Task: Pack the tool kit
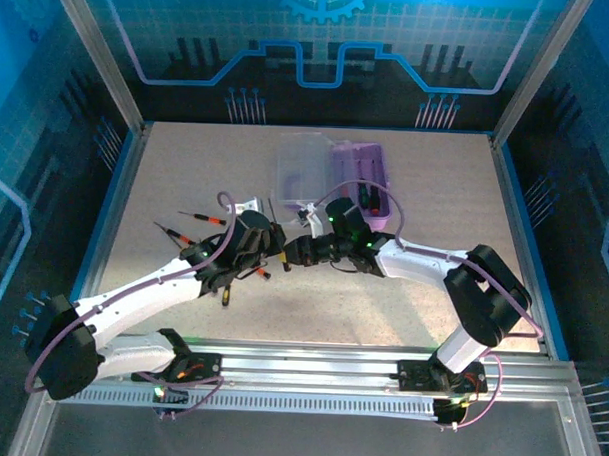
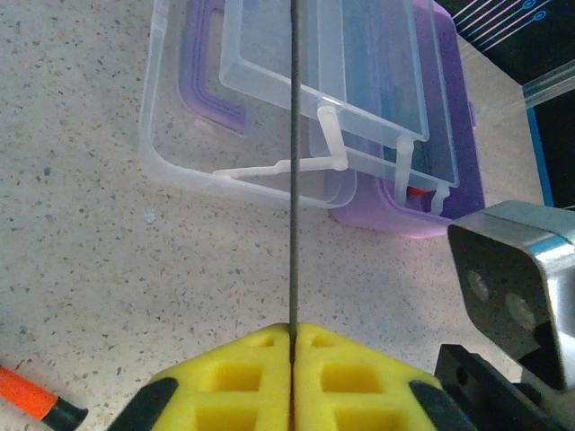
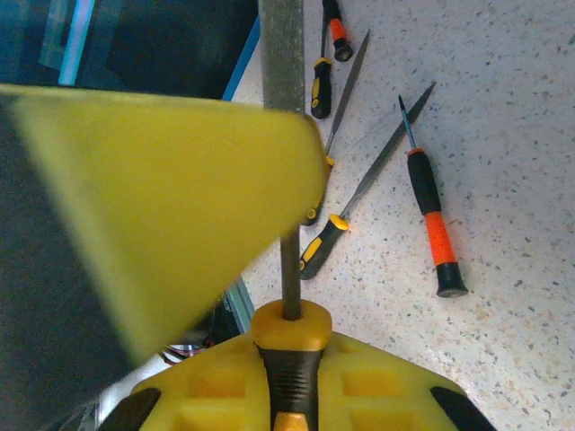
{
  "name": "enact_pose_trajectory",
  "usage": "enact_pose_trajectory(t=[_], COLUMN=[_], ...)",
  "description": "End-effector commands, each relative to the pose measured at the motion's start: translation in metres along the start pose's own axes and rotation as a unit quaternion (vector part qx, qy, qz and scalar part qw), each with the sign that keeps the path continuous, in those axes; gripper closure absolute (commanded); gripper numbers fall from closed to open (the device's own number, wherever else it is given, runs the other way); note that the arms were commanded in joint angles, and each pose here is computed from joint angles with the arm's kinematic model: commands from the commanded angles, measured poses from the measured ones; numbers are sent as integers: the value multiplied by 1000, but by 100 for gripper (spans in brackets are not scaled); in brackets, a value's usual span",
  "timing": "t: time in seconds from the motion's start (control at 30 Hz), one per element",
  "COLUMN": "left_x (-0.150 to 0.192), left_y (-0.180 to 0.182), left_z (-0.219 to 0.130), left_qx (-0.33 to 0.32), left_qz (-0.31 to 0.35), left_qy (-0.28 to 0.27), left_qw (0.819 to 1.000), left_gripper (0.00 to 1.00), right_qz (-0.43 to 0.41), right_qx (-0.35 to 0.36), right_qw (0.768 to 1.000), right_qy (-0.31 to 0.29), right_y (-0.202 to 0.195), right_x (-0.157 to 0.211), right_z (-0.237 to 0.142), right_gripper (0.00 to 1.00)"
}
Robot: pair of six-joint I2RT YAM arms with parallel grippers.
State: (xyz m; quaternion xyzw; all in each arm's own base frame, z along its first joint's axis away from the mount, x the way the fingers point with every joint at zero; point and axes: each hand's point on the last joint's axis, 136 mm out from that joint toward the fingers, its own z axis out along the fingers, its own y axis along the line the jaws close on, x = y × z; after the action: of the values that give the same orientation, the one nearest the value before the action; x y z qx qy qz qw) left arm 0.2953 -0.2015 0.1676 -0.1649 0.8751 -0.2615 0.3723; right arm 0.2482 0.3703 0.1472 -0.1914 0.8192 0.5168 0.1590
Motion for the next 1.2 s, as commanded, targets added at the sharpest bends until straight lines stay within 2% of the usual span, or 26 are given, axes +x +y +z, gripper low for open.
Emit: enact_pose_trajectory(t=[0.0,0.03,0.1,0.13,0.3,0.47,0.6,0.8,0.9,1.0,1.17], left_x=[-17,-24,-41,-51,-73,-49,-28,-31,-33,-33,-27], left_y=[0,-1,2,4,31,71,80,85,83,81,85], left_z=[-14,-20,-36,-46,-85,-93,-96,-104,-105,-103,-99], left_qx=[10,13,5,2,-28,-50,-44,-50,-48,-48,-54], left_qz=[-13,-13,-14,-9,1,-22,-23,-12,-9,-5,-10], left_qy=[-23,-31,-61,-77,-132,-131,-93,-105,-109,-104,-92], left_qw=[1000,999,998,997,991,990,994,993,993,993,994], left_gripper=[34,26,3,1,1,1,1,1,1,1,1], right_qz=[-6,-1,5,7,14,-4,1,36,39,40,55], right_qx=[-9,-8,-2,5,48,137,196,291,325,325,346], right_qw=[1000,1000,1000,1000,998,988,977,950,940,940,932], right_qy=[-11,-12,-12,-14,-28,-74,-83,-106,-93,-94,-95], right_y=[13,12,9,6,-12,-44,-75,-134,-155,-155,-169], right_x=[-14,-16,-19,-21,-38,-86,-125,-170,-183,-192,-191], right_z=[-1,-2,-3,-5,-24,-70,-90,-112,-112,-111,-117], right_gripper=[89,89,89,89,88,88,88,88,88,88,87])
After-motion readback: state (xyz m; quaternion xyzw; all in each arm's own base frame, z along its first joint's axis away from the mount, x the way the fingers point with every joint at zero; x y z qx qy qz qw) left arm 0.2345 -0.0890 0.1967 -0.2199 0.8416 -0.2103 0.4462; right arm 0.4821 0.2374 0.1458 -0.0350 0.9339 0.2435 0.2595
